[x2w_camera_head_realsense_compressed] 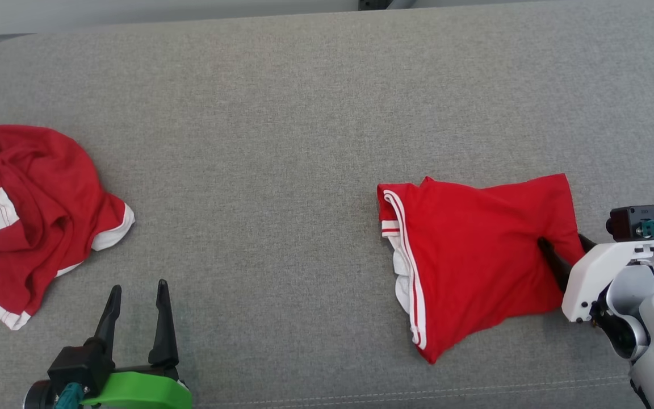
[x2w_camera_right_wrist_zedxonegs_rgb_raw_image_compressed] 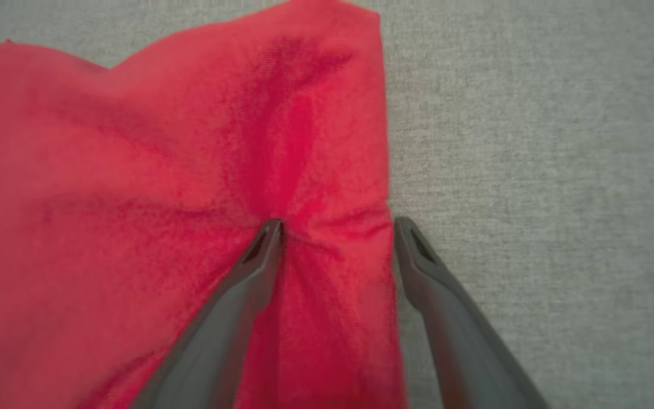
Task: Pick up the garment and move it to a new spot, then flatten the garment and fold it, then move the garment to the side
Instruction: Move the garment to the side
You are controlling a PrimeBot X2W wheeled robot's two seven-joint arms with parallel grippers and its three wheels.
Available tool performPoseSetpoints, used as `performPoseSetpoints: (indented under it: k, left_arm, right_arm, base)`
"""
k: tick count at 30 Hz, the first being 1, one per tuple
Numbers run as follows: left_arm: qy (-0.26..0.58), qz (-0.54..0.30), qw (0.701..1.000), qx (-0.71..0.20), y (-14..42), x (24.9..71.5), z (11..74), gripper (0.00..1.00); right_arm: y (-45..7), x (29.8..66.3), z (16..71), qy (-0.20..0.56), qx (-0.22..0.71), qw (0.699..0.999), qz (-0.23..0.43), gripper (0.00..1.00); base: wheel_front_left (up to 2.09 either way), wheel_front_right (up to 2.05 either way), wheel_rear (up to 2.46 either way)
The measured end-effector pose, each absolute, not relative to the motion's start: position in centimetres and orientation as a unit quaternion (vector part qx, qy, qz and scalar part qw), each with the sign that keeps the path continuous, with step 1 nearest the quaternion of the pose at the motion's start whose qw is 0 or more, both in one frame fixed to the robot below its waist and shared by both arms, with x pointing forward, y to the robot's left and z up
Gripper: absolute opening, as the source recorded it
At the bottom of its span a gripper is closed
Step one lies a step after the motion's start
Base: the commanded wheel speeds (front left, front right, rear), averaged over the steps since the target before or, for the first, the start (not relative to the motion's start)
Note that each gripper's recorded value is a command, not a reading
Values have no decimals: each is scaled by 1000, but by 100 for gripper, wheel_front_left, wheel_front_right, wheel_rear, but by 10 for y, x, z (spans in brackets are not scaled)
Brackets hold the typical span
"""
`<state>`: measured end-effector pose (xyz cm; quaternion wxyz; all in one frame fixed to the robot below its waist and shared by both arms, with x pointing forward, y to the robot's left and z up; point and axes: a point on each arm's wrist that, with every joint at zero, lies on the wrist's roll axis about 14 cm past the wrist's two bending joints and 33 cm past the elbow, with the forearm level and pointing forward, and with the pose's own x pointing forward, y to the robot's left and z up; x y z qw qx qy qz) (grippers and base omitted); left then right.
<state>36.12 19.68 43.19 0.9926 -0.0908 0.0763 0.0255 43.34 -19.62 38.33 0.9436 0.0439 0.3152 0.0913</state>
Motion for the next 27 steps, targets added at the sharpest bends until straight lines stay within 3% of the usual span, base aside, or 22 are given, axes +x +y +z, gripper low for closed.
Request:
performPoseSetpoints:
  k: [2,7,10,20,27]
  left_arm:
    - [80,22,993,-87,196,363,430,100]
    - [72,10,994,-86,190,367,434,100]
    - [51,1,995,-87,186,377,446,100]
    - [33,-47,996,-73,159,418,448,100]
    - [69,-70,993,-60,151,431,416,100]
  right_arm:
    - [-196,439,381,316,50,943,90,1]
    - [-191,447,390,302,63,946,98,0]
    - [-218,462,411,275,41,957,78,0]
    - [-345,515,471,201,-28,977,-61,0]
    - [-418,505,464,198,-61,965,-162,0]
  base:
    - [0,0,0]
    - [0,0,0]
    - [0,0,0]
    - [0,0,0]
    - [0,0,0]
